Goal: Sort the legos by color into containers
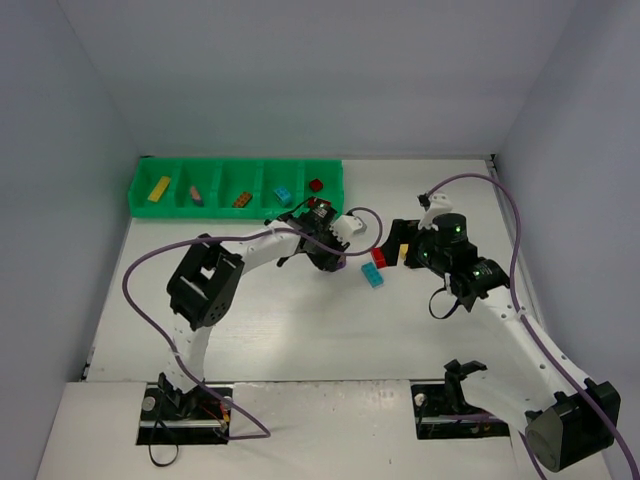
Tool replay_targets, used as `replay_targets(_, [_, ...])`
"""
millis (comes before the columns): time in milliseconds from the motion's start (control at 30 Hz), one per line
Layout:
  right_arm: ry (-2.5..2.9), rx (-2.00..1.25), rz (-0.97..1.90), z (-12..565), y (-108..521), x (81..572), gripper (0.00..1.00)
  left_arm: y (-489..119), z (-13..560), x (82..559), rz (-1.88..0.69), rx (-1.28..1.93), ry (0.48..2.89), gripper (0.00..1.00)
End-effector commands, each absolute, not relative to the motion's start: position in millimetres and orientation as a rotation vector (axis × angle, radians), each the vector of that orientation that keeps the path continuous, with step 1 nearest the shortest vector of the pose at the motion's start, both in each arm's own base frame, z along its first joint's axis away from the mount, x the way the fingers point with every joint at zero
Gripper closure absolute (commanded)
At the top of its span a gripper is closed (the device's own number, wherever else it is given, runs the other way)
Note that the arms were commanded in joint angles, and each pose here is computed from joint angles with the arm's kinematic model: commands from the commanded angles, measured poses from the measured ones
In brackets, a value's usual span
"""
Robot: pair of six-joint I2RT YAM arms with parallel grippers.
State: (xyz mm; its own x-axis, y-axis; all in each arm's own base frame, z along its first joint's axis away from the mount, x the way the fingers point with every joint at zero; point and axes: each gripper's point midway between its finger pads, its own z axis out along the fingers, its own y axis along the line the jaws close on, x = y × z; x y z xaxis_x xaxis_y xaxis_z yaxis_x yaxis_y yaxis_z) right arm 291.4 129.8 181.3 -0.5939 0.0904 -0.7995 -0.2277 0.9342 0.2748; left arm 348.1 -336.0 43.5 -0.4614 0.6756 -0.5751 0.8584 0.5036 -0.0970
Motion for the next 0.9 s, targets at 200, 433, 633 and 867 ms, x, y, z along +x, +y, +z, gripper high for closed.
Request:
replay_targets(200, [2.112, -0.129, 0.463, 192.8, 135.6, 299.3, 0.18, -286.7, 144.2, 389.8, -0.505, 0.812, 2.111, 1.0])
replay_targets(433, [2.101, -0.149, 0.48, 197.4, 138.9, 300.0, 0.18, -157.5, 214.9, 430.3, -0.295, 0.291, 2.065, 1.0])
replay_targets(633, [2.105, -0.155, 0.49, 197.2, 141.9, 302.7, 0.18, -51.4, 229.2, 483.3, -0.106, 0.0, 2.068, 1.0])
replay_targets(867, [2.114, -0.152, 0.501, 193.1, 143.1, 301.3, 0.18, 24.4, 220.3, 546.7, -0.024, -0.2, 2.074, 1.0])
